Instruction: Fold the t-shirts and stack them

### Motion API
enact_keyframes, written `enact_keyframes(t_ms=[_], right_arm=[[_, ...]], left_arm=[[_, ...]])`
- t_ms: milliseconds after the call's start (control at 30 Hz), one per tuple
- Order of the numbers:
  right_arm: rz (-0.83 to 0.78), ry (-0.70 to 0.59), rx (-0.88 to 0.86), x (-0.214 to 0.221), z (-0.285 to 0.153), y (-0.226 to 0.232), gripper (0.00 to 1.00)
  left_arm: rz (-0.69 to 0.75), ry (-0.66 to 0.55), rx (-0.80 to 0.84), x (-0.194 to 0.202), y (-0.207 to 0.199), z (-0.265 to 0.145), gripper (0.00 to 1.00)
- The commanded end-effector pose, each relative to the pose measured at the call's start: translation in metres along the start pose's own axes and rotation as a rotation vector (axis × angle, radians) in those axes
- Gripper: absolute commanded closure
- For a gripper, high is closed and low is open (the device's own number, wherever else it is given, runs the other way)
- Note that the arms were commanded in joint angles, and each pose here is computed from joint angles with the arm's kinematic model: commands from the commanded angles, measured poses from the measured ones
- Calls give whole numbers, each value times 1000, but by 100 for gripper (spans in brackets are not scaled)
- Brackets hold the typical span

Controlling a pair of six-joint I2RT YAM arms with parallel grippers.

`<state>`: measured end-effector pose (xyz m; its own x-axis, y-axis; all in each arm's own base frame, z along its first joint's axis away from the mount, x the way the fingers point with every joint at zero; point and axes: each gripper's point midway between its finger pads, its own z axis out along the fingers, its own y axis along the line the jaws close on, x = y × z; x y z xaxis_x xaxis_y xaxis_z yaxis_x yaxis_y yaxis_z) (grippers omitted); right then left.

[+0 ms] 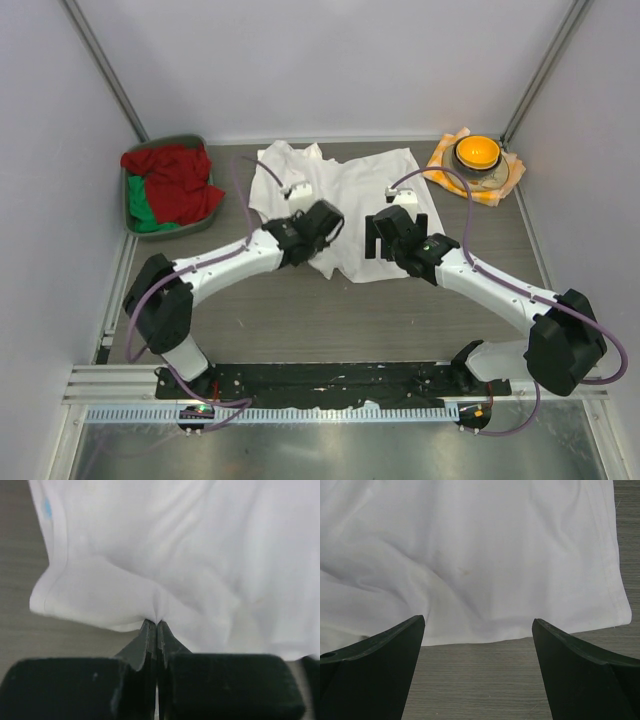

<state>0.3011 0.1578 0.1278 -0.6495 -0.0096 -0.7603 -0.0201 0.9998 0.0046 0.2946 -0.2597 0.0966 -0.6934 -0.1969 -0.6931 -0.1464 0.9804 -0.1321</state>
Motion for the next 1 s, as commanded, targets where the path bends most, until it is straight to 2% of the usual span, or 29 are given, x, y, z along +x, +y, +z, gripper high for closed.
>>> enact_keyframes(t_ms=[0, 33, 67, 100, 133, 167, 267, 433, 567, 767, 867, 900, 967], right_arm=[[24, -68, -28, -25, -5, 10, 5], [25, -69, -28, -26, -5, 10, 5], [25, -67, -32, -27, -4, 12, 5], [24, -66, -39, -27, -3, 14, 5], [23, -63, -41, -27, -3, 15, 5], [20, -57, -44, -26, -2, 16, 5], [19, -54, -49, -25, -1, 18, 5], [10, -58, -49, -23, -1, 17, 5], [11, -59, -53, -23, -1, 17, 5], [15, -60, -66, -23, -1, 20, 5], [12, -59, -65, -22, -2, 20, 5], [11, -56, -62, -21, -1, 19, 5], [11, -59, -58, -21, -2, 18, 5]], left_arm=[[-103, -101, 111, -115, -17, -11, 100], [-89, -67, 80, -115, -14, 10, 100], [-105, -88, 106, -139, -22, 14, 64], [-132, -81, 83, -157, -10, 29, 38], [-103, 25, 10, -134, 0, 59, 17], [-129, 26, 25, -152, -5, 60, 1], [-126, 86, 6, -134, 2, 69, 0], [-147, 60, 89, -97, -11, 37, 0], [-140, 78, 77, -51, 3, 26, 0], [-166, 27, 83, -50, 8, 32, 0], [-176, -36, 89, -73, 0, 34, 5], [-179, -48, 84, -79, 0, 36, 7], [-188, -57, 84, -94, -6, 46, 23]])
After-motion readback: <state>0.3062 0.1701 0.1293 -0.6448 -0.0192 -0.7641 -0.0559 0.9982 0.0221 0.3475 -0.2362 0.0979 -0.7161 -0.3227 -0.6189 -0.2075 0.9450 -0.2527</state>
